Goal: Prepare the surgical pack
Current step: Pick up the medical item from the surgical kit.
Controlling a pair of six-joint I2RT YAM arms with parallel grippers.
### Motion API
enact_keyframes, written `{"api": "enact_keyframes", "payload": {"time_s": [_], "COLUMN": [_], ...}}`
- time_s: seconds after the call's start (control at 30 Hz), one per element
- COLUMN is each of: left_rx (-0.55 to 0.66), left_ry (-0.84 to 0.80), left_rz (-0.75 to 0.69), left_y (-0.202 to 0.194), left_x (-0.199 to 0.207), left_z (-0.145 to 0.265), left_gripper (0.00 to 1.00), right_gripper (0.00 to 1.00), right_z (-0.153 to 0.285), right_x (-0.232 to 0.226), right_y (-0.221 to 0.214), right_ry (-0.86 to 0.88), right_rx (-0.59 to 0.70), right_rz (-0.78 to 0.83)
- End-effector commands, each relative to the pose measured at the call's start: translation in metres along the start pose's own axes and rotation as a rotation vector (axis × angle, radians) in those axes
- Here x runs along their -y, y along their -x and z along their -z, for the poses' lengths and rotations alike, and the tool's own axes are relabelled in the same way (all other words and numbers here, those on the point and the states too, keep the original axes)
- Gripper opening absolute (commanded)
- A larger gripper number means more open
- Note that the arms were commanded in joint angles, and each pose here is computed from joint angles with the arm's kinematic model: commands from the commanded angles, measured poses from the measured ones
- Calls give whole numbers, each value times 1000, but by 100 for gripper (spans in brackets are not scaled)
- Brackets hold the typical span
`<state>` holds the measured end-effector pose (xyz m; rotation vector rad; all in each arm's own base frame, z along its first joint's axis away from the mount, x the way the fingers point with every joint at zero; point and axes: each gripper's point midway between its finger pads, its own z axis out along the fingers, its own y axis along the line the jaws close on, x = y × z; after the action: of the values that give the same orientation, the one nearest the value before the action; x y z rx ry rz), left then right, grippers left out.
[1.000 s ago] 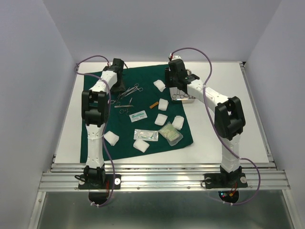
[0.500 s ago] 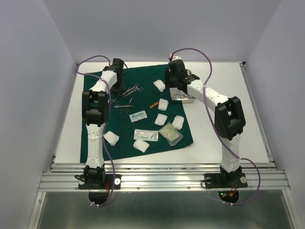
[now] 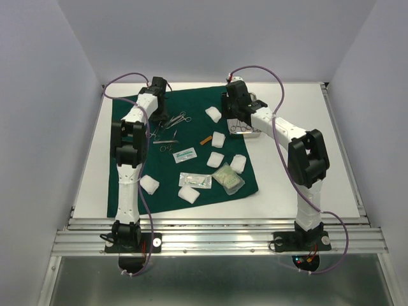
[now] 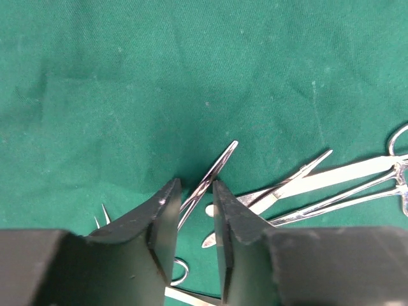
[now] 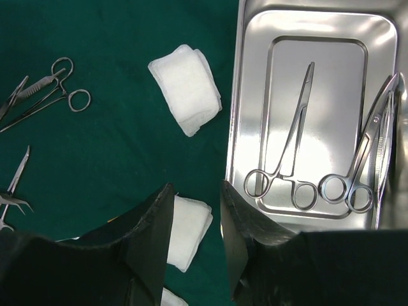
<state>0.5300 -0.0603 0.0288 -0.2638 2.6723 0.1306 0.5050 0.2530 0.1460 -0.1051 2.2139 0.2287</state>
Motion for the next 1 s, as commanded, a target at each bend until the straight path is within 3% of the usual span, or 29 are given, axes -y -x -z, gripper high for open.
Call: {"api": "enact_keyframes", "payload": {"time_s": [0.0, 0.2, 0.27, 0.47, 0.63, 0.97], "left_rx": [-23, -15, 4, 69, 110, 200], "left_ry": [49, 10, 10, 13, 4, -141], "left_rz": [17, 40, 45, 62, 85, 118], "left_y": [-3, 1, 7, 26, 33, 35], "left_x": [-12, -8, -9, -14, -17, 32], "left_z": [-9, -5, 1, 31, 58, 115], "left_gripper": [35, 20, 18, 0, 0, 0], "right_gripper": [41, 41, 41, 41, 41, 41], "right_z": [21, 21, 22, 26, 29, 30], "right_x": [-2, -3, -3, -2, -2, 1], "right_y": [25, 24, 25, 27, 26, 24], "right_ry": [19, 23, 23, 22, 24, 17], "right_rx": [67, 63, 67, 73, 74, 81], "right_rz": [-23, -26, -27, -28, -36, -53]}}
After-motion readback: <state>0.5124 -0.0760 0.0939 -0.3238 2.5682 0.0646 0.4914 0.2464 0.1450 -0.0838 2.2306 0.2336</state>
